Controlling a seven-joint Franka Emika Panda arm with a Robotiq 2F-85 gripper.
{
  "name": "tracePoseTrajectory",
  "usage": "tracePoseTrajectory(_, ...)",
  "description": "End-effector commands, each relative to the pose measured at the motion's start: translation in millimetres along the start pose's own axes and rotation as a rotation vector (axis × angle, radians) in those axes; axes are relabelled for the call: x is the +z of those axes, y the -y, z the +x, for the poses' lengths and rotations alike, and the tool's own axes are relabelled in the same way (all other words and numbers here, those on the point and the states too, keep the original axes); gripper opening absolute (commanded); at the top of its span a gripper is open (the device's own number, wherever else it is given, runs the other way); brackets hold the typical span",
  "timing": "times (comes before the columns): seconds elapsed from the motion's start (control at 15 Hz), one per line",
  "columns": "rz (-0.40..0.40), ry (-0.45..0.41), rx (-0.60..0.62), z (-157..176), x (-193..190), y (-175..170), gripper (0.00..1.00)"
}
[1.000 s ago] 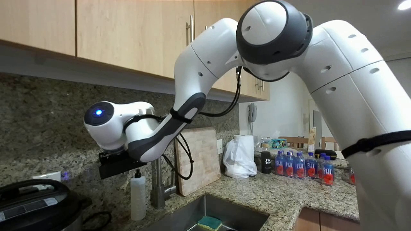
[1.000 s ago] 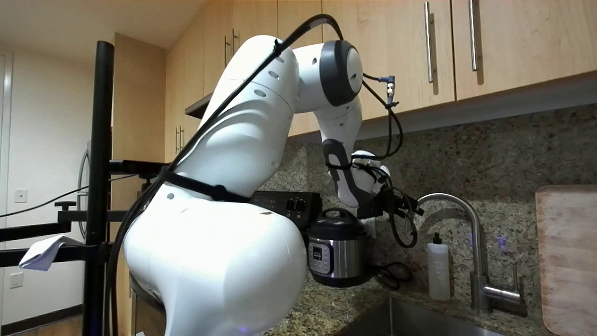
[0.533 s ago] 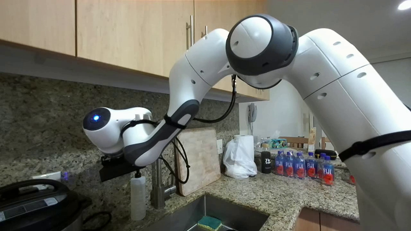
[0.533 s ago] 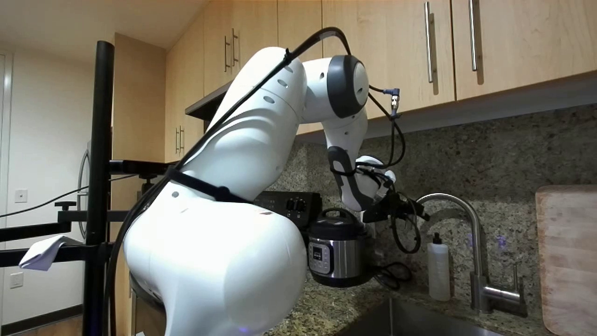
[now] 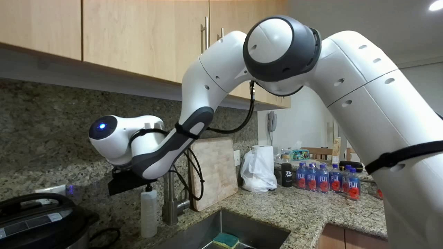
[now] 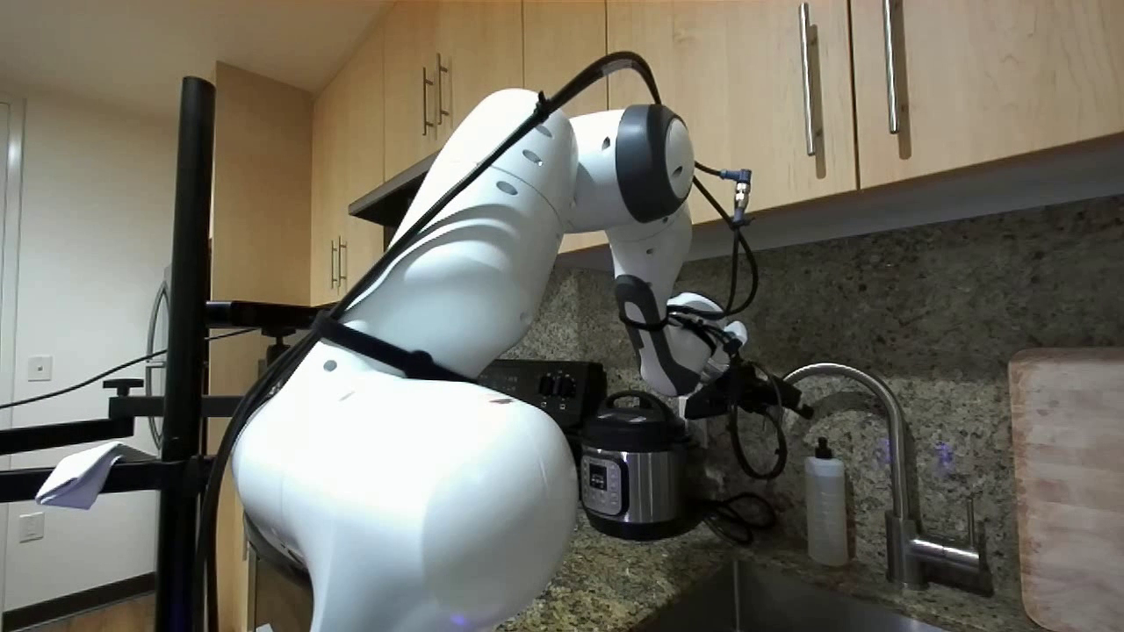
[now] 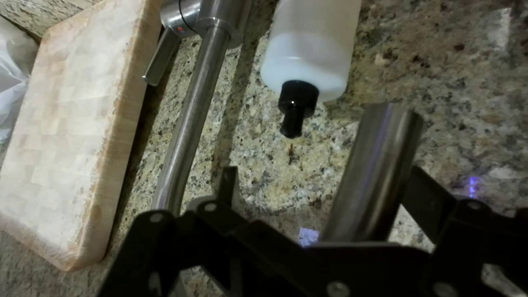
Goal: Push the faucet to the right side of the sink.
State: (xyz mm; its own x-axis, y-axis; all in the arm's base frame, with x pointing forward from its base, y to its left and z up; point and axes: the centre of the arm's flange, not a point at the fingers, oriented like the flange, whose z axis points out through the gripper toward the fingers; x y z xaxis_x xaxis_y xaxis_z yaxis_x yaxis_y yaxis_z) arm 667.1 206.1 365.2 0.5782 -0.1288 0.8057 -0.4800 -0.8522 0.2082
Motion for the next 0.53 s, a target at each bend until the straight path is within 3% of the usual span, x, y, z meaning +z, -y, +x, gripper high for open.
tracePoseTrajectory(0.0,-0.047,0.025,0.025,-1,2,-15,1.0)
tracePoseTrajectory(0.47,-0.072,0.036,0.081,1,-8,-32,1.0)
